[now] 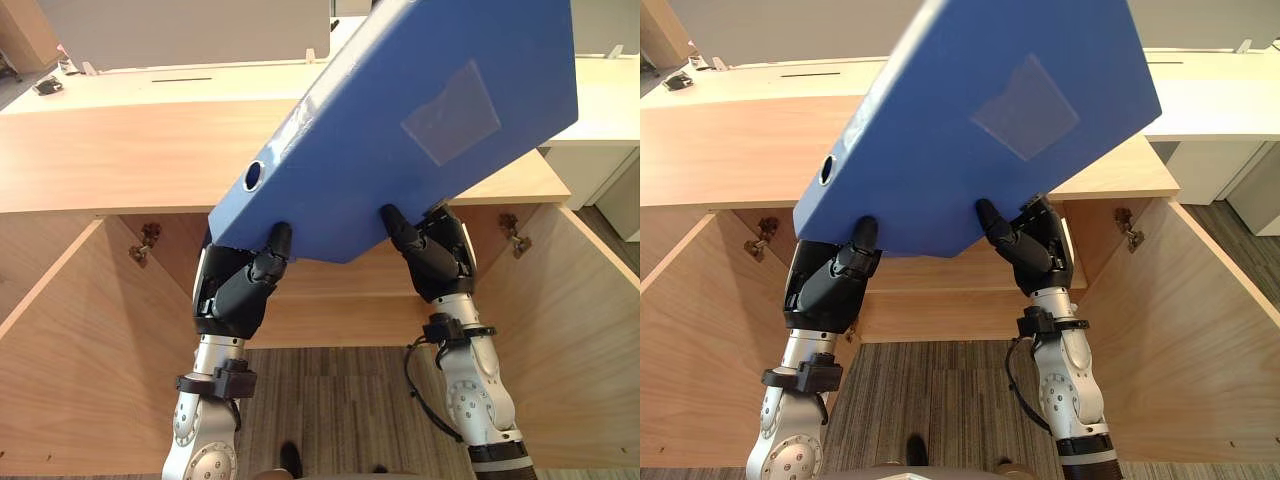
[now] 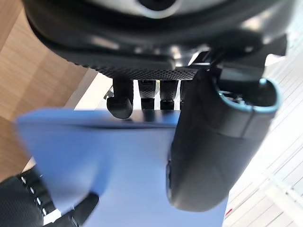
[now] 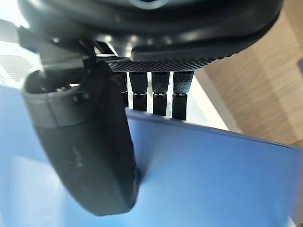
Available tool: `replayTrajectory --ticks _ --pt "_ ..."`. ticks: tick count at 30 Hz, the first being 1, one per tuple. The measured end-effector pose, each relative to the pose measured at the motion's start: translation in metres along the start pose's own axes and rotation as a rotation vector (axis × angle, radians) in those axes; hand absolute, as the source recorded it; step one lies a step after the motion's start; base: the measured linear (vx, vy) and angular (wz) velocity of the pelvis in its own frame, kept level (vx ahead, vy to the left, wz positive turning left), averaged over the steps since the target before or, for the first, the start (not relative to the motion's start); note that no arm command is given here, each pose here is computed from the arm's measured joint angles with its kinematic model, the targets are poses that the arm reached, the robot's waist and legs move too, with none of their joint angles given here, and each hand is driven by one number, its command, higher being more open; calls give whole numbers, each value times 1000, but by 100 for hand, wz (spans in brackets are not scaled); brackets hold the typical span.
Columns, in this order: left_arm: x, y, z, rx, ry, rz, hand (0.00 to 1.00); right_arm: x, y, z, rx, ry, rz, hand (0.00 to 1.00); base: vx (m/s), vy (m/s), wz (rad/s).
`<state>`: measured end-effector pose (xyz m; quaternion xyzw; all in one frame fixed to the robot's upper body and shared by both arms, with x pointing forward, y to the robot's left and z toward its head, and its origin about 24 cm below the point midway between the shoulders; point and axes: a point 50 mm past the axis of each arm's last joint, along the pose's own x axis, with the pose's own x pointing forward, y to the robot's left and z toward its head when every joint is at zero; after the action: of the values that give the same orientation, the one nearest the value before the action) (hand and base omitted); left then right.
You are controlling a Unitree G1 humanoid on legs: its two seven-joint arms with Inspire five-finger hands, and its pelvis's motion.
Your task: Walk over to the cabinet, pick up the folder, carry it to the office cabinet, place the folder inside the office cabinet, then close the office cabinet door
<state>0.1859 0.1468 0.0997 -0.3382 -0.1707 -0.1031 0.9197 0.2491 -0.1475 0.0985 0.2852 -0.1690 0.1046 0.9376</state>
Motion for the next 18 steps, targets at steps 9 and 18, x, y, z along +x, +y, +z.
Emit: replayTrajectory --ticks 9,18 --pt "-17 16 -20 14 105 124 100 12 21 18 63 -130 45 0 0 -2 2" --pt "-34 64 -7 278 98 414 100 13 27 23 -134 -145 48 0 1 -1 0"
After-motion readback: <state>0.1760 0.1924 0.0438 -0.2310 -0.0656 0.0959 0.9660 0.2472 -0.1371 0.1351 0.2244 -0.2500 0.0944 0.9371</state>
